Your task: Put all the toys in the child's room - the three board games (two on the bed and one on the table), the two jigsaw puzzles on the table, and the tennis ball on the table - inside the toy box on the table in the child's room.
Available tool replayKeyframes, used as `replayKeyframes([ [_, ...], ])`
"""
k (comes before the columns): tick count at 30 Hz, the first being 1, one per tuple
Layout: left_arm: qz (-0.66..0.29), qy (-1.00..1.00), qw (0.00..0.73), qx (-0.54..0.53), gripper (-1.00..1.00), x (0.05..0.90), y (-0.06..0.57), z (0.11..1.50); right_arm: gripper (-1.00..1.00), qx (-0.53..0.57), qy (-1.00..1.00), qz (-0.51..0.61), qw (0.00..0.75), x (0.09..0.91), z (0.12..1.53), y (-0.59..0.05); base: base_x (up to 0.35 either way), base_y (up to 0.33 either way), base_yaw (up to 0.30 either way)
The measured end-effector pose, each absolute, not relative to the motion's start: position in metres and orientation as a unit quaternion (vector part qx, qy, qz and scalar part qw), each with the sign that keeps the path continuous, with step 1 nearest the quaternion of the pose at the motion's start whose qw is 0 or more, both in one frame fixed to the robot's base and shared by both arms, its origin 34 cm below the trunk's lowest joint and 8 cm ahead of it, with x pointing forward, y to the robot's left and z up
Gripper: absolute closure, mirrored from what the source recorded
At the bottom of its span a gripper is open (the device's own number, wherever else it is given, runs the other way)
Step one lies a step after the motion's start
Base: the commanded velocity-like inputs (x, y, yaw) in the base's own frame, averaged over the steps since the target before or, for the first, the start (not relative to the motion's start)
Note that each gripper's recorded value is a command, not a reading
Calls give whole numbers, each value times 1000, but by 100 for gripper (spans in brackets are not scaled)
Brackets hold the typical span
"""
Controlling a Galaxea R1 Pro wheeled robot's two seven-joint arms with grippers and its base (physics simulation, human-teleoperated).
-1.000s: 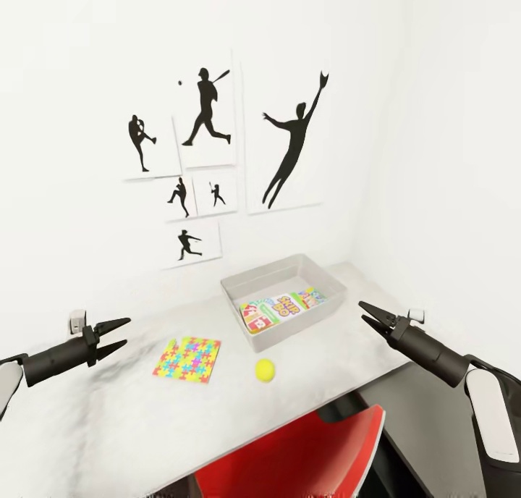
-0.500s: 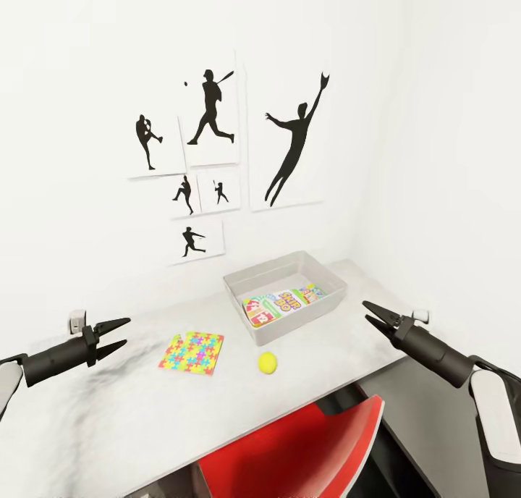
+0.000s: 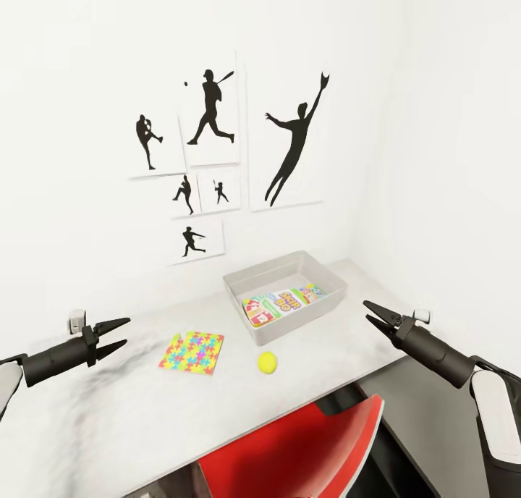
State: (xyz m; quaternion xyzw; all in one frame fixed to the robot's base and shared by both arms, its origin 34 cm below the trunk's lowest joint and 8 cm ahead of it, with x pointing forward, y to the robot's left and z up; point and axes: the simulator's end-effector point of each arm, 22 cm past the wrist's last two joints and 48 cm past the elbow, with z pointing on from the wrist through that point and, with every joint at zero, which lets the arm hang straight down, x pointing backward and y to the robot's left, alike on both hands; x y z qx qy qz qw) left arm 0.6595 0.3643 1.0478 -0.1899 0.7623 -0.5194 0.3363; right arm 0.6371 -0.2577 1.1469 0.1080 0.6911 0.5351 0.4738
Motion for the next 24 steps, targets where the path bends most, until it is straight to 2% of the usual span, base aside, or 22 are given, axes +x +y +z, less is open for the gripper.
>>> replayKeyframes([
  [9, -519, 762, 336, -191, -100, 659, 365, 1047, -100, 108, 691, 535, 474, 637, 1147, -258, -101, 105, 52],
  [19, -518, 763, 335, -193, -100, 659, 366, 1046, -100, 107, 691, 535, 475, 637, 1148, -258, -11, 180, 265],
  [24, -518, 763, 335, -193, -100, 659, 366, 1046, -100, 106, 691, 535, 475, 637, 1149, -258, 26, 50, 291],
])
